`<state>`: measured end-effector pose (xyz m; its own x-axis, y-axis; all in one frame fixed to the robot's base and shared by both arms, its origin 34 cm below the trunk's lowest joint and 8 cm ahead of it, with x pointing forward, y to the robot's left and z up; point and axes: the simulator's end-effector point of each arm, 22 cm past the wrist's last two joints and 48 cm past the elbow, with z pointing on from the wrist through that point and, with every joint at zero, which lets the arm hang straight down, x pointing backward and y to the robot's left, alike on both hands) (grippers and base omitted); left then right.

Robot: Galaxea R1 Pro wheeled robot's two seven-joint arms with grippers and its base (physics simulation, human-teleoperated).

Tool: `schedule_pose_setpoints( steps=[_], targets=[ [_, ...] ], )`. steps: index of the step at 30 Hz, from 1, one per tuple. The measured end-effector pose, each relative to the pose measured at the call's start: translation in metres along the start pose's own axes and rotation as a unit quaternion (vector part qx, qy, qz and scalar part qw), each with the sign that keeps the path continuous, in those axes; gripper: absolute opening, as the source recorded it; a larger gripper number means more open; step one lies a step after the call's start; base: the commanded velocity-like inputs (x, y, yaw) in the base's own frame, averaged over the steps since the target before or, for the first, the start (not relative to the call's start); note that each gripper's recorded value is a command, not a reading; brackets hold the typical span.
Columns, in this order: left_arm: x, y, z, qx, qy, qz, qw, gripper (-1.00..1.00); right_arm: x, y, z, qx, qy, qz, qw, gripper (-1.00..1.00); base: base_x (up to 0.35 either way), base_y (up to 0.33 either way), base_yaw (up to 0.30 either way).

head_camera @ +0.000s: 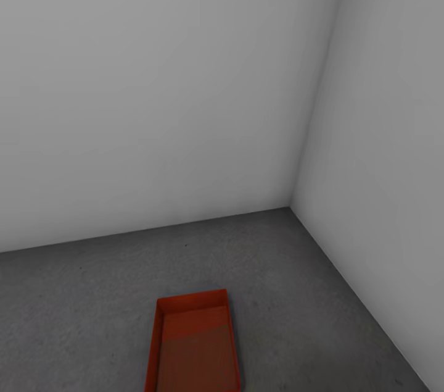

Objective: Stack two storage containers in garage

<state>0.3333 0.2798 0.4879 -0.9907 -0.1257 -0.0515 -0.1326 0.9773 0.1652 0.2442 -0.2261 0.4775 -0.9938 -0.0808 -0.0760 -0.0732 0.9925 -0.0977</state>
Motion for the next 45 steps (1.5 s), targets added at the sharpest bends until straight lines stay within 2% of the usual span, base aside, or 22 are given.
schedule_pose_setpoints(
  steps=[27, 34, 40, 45],
  targets=[
    [-0.012, 0.002, -0.007, 0.001, -0.016, -0.007, 0.9999, 1.00, -0.016, -0.001, -0.003, 0.001, -0.020, 0.003, 0.9998, 1.00, 0.000, 0.000, 0.000],
    [0.005, 0.005, -0.006, 0.000, -0.008, -0.006, 0.9999, 1.00, -0.020, -0.002, -0.004, 0.002, -0.025, 0.003, 0.9997, 1.00, 0.000, 0.000, 0.000],
    [0.017, 0.022, -0.003, -0.011, -0.004, -0.007, 0.9999, 1.00, -0.017, -0.003, -0.005, 0.002, -0.020, 0.003, 0.9998, 1.00, 0.000, 0.000, 0.000],
    [0.021, 0.029, -0.002, -0.015, -0.006, -0.008, 0.9998, 1.00, -0.014, 0.002, -0.005, -0.010, -0.019, 0.002, 0.9998, 1.00, 0.000, 0.000, 0.000]
  ],
)
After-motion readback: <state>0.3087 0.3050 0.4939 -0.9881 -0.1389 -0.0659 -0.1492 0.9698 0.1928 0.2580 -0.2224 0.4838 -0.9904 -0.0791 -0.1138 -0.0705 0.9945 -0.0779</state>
